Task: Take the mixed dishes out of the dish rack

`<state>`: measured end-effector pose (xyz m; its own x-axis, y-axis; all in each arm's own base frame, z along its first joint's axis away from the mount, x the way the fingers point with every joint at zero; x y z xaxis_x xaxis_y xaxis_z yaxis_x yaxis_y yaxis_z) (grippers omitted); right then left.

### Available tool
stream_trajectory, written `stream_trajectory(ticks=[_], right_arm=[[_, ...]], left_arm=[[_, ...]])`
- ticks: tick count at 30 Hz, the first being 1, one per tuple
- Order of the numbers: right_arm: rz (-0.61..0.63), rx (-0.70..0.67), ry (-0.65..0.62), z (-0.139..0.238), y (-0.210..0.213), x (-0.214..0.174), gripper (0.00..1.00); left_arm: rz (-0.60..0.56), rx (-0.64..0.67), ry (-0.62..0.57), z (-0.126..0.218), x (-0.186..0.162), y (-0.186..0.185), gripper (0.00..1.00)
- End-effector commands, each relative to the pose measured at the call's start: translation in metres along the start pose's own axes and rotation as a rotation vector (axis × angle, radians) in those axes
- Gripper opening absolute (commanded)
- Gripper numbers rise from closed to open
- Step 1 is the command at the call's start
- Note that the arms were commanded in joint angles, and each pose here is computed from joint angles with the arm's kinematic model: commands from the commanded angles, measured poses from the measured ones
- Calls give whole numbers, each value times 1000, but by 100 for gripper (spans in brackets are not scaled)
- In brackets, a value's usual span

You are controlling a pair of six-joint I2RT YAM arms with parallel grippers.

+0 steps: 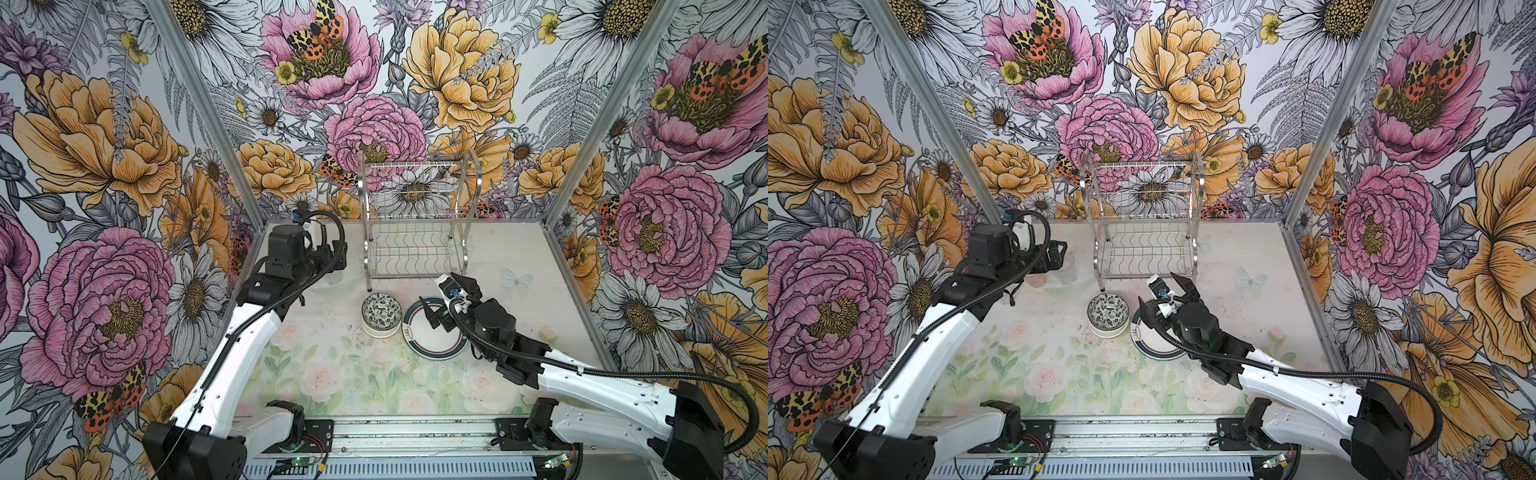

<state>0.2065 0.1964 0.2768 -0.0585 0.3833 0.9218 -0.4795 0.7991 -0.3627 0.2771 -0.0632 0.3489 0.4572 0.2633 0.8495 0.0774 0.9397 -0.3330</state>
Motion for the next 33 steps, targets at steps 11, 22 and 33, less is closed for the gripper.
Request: stream_trajectory(ticks=[11,22,33], right_arm=[[-205,-370,82,38,-94,-25,100],[-355,-641,173,65,-140,-90,100],[-557,-970,186,91,-166,-171,100]], left_arm=[[-145,114,-359,34,-64,46,99],[-141,286,-357,10,-106,86,99],[-50,371,-339,-22,-120,118,99]])
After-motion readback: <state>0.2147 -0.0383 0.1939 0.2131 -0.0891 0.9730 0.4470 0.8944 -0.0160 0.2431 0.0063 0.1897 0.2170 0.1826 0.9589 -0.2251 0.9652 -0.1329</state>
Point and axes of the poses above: each gripper's point midway between its finger pads, its own z axis back along the fingers, its own y axis along the line the jaws close on, x = y × z, the point moved 8 cm from there along z, back along the fingers, and after that the axes turned 5 degrees about z, right-handed, at the moved point
